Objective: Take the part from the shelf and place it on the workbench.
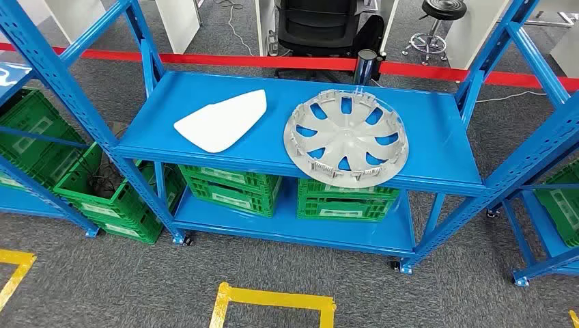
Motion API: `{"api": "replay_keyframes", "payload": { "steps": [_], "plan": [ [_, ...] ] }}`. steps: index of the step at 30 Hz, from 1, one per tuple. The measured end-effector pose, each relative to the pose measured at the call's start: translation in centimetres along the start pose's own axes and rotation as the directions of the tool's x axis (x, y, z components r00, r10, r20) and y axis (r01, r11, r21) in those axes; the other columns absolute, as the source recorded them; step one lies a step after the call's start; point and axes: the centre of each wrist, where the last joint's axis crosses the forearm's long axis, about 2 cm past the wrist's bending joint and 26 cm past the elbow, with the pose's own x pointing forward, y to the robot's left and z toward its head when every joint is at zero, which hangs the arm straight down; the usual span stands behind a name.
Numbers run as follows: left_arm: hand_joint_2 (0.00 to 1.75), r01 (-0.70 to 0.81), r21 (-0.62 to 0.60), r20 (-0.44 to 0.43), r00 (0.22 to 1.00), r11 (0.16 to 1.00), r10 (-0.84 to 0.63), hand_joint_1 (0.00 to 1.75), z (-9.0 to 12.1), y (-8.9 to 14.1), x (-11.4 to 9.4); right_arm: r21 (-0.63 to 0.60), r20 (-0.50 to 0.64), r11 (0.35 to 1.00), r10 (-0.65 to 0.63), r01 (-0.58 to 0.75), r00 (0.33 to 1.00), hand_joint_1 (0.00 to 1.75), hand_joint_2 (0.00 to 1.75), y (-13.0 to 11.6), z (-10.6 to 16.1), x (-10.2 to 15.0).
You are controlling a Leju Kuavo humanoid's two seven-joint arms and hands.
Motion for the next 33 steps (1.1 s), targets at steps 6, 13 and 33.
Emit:
{"api": "replay_keyframes", "payload": {
  "steps": [6, 13, 33],
  "plan": [
    [0.0, -0.02, 0.012, -0.02, 1.0, 1.0, 0.02, 0.0, -0.1, -0.5, 0.6, -0.051, 0.007, 0.998, -0.044, 0.044, 0.999, 0.0, 0.87, -0.2, -0.1, 0.8],
    [0.0, -0.045, 0.034, -0.049, 0.998, 0.998, 0.046, 0.0, -0.1, -0.9, 1.3, -0.153, 0.083, 0.983, -0.086, 0.098, 0.993, 0.0, 1.75, -1.1, -0.3, 2.6],
    [0.0, -0.07, 0.102, -0.076, 0.994, 0.992, 0.078, 0.0, -0.3, -1.0, 2.1, -0.375, 0.571, 0.916, 0.108, 0.141, 0.814, 0.0, 1.75, -3.5, 0.4, 10.6]
  ]
}}
